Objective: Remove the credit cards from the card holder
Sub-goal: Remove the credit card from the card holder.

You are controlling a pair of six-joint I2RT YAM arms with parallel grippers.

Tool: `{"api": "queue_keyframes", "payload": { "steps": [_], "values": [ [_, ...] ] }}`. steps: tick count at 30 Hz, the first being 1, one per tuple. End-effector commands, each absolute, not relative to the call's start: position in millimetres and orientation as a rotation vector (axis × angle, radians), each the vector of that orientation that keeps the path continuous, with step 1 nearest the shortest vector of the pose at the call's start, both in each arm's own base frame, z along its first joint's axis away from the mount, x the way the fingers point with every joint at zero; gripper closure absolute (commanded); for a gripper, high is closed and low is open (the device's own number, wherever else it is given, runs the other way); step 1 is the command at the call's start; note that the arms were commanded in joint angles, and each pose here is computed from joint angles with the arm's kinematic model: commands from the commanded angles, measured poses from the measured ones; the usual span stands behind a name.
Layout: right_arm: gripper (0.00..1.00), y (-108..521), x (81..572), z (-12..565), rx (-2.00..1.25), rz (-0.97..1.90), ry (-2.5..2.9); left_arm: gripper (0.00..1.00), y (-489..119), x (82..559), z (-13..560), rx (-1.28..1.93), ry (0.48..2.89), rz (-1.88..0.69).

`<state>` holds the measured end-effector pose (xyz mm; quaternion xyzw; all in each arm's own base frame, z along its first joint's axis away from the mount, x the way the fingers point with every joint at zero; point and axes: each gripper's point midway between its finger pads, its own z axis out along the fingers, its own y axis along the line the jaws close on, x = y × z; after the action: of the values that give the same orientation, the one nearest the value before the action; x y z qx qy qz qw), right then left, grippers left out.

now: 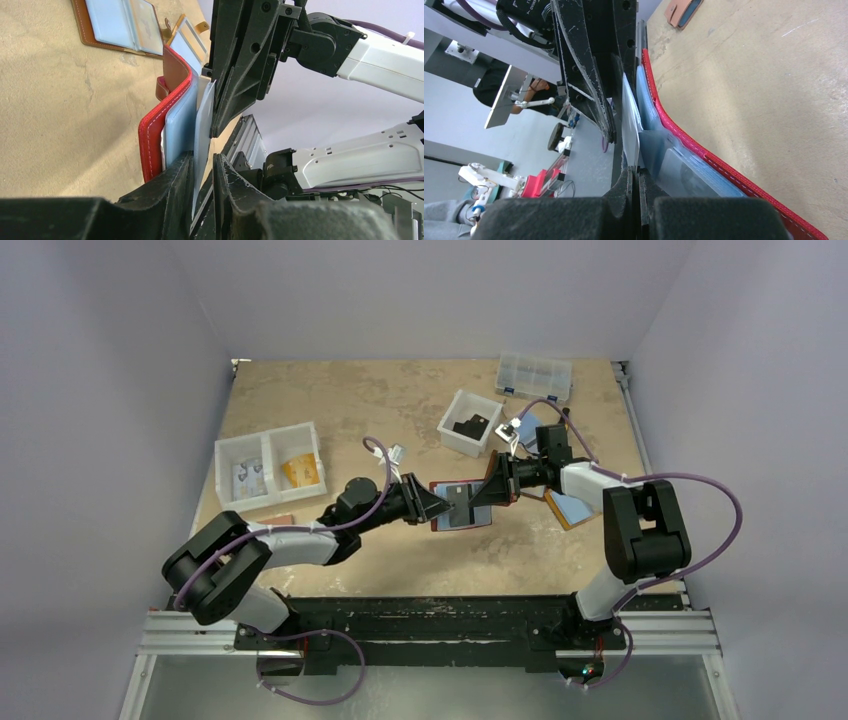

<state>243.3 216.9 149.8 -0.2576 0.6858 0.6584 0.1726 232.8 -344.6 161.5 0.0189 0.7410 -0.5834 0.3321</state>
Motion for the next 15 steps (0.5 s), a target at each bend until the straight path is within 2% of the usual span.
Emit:
{"api": "queue_keyframes", "payload": {
  "steps": [1, 9, 12, 15],
  "values": [
    [1.0, 214.7, 245.3, 149.0, -0.743, 1.869, 1.918, 0.78, -340.9, 230.6, 181.7, 0.054, 1.87, -1.568],
    [1.0, 214.0, 246.2, 147.6, -0.738, 1.865, 1.921, 0.81, -338.8, 230.0, 180.9, 0.049, 1.873, -1.568],
    [1.0, 213.9, 246.4, 146.3, -0.736, 1.862, 1.928, 0.87, -338.1, 229.5, 181.0, 0.048, 1.869, -1.573],
    [1.0, 213.8, 246.6, 145.0, -0.736, 1.857, 1.932, 0.99, -337.1, 228.6, 180.3, 0.049, 1.866, -1.581]
  ]
}}
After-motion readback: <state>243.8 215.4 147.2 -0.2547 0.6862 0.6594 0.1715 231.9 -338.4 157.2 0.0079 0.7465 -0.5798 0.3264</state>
